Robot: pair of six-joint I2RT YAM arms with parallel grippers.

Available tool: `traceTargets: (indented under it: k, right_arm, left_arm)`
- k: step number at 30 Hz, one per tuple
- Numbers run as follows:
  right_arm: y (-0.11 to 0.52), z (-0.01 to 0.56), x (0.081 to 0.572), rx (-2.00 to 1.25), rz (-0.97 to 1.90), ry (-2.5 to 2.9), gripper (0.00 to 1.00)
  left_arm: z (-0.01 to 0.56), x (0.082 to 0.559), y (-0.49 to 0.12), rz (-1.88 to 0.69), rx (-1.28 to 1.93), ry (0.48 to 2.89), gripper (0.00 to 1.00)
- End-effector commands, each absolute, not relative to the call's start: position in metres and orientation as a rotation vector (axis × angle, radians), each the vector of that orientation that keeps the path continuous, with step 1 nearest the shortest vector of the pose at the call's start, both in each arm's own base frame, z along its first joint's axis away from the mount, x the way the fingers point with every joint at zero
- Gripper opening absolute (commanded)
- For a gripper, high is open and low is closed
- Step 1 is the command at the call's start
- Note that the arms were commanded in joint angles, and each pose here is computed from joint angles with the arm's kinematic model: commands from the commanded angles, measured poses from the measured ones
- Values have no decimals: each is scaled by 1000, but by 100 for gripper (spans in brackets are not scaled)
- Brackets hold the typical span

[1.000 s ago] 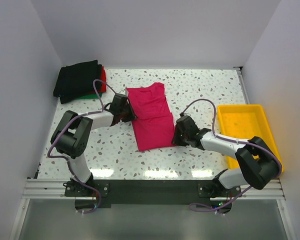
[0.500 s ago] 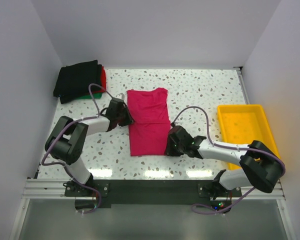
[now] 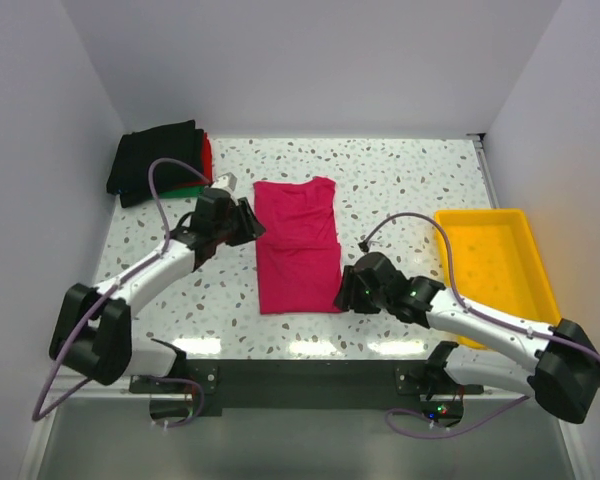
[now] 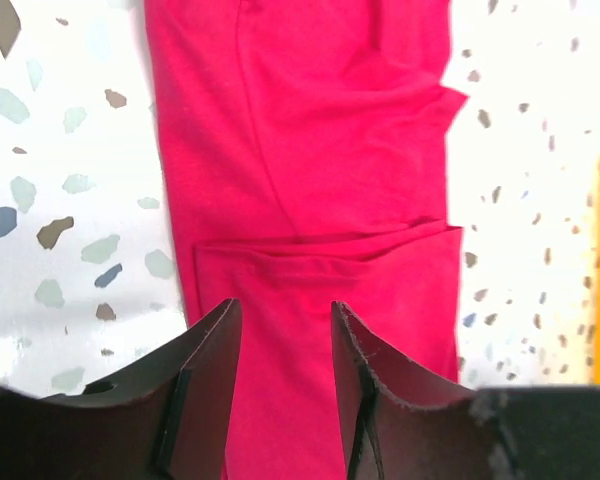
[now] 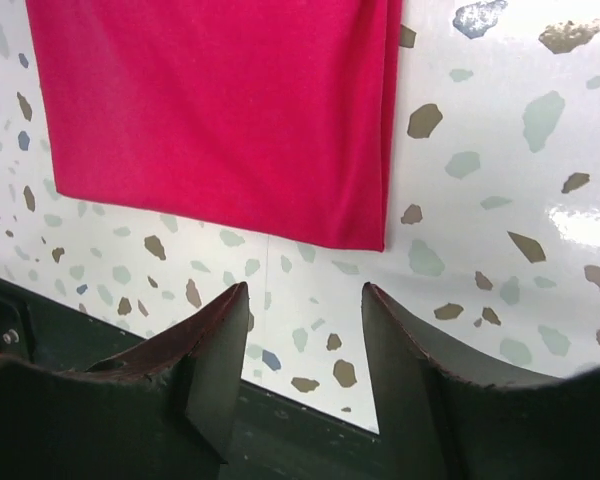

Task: Fold and stack the t-shirts
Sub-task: Fold the tshirt

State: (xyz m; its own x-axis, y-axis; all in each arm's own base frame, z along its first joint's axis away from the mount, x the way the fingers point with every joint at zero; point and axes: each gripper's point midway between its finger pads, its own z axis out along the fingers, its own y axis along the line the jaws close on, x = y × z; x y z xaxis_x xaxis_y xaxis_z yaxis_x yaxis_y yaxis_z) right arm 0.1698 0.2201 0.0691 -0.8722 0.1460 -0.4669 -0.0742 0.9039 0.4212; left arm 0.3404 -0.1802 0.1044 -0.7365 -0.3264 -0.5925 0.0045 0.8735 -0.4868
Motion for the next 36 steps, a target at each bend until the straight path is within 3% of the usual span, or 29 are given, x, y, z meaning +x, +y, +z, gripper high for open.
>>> traceTargets:
  k: [1, 14, 36]
  right_arm:
    - [208, 80, 169, 76, 554, 2556, 54]
    - [204, 67, 185, 110, 645, 2564, 49]
    - [206, 31, 179, 173, 683, 2636, 40]
  left_arm:
    - [121, 314, -171, -640, -230, 2318, 47]
    - [54, 199, -170, -850, -214, 2472, 45]
    - [19, 162, -187, -904, -220, 2537, 43]
